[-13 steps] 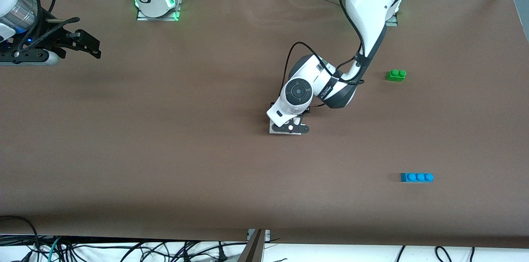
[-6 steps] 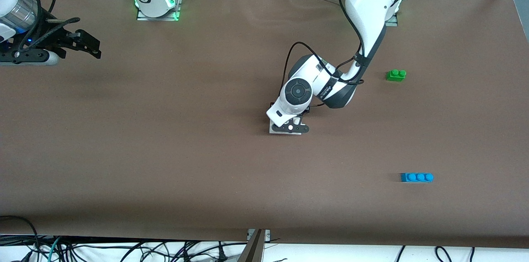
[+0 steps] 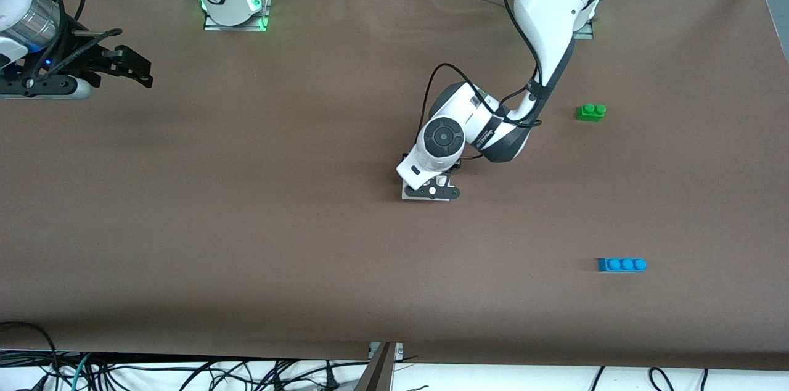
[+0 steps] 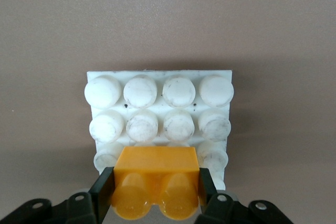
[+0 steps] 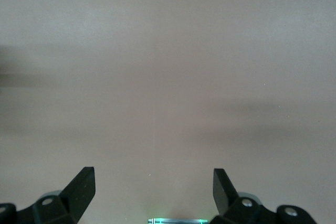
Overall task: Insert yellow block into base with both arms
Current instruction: 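Lower and press the yellow block onto the plate studs, then open the left gripper and lift it away from the plate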
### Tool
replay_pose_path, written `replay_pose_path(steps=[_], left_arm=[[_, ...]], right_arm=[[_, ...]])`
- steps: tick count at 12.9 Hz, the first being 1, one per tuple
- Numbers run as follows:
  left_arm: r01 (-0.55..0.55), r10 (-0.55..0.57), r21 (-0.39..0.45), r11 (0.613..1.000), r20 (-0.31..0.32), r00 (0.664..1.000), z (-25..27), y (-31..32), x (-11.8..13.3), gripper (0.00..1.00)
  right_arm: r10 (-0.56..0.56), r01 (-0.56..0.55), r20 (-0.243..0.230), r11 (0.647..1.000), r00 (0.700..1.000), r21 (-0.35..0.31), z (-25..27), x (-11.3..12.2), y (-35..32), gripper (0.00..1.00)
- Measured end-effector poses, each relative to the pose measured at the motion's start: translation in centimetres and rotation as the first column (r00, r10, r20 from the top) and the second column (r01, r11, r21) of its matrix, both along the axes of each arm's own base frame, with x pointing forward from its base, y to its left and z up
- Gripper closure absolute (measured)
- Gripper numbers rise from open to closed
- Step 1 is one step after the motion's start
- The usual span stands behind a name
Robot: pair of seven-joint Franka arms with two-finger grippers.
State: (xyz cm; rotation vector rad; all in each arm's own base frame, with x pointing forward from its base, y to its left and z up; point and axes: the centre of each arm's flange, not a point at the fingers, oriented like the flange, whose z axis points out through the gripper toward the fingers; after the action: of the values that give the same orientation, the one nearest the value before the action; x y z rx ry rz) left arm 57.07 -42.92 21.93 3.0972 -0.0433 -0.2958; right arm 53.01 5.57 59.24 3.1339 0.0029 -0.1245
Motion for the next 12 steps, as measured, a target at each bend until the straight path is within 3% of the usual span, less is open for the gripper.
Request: replay_pose_path(steps=[8,9,12], left_arm=[[-0.001,0.001,0.006,1.0,-0.009,1.0,-0.96,0.07,-0.08,0.32],[-0.001,0.001,0.006,1.0,-0.009,1.0,-0.97,0.08,-0.07,0.27],[-0.006,0.006,0.005,1.0,-0.002,1.0,-0.65,0.26,0.3,0.0]], right_arm=[[0.0,0.0,0.0,1.0,1.0,0.0,0.0,0.0,0.0,0.0],[0.0,0.0,0.0,1.0,1.0,0.0,0.0,0.0,0.0,0.0],[0.0,0.0,0.0,1.0,1.0,0.0,-0.01,0.0,0.0,0.0]])
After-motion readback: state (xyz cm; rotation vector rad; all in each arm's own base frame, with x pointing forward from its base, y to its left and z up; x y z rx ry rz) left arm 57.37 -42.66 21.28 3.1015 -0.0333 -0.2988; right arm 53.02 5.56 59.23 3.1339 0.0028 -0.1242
